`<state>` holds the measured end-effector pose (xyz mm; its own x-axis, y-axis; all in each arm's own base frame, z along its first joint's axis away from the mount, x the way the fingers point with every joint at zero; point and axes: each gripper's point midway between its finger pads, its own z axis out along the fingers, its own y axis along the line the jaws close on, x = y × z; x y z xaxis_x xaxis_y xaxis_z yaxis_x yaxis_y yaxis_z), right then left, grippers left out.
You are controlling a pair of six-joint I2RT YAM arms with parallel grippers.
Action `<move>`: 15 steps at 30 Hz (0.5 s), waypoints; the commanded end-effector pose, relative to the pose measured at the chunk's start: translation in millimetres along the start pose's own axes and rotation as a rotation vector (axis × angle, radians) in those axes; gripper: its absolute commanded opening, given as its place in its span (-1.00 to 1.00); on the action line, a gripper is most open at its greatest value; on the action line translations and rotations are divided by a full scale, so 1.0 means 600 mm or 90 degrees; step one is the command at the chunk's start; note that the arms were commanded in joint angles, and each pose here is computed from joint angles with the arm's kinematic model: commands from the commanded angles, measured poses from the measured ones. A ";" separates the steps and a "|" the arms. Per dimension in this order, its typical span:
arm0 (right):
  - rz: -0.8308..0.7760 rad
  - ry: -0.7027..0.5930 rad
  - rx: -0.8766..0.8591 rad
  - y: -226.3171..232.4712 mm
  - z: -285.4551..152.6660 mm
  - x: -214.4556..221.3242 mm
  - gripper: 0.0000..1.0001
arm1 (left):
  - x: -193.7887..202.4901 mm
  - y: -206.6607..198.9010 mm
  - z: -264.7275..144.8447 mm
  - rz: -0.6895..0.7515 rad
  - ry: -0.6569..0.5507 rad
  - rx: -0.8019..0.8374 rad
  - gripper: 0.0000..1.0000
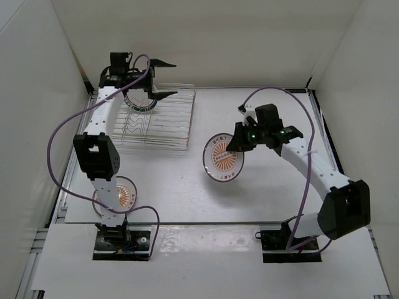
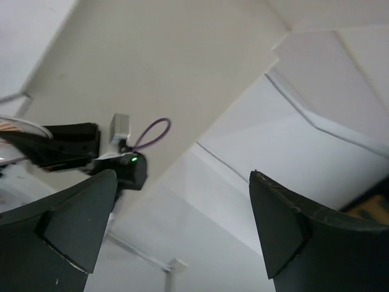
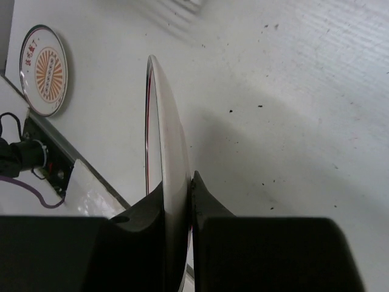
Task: Unload the plates from the dish rack
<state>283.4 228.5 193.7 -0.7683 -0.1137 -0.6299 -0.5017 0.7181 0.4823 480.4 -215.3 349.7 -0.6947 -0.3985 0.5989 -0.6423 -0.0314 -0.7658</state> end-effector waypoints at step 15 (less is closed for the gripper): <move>0.120 0.116 -0.207 -0.012 0.149 0.100 -1.00 | 0.080 0.194 -0.235 0.535 -0.417 -0.429 1.00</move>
<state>270.3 265.3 93.6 -0.9090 -0.1536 -0.3874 -0.4043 0.5509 0.7301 366.6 -163.6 338.0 -0.8341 -0.5275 -0.1612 -0.2584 0.6319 -0.7307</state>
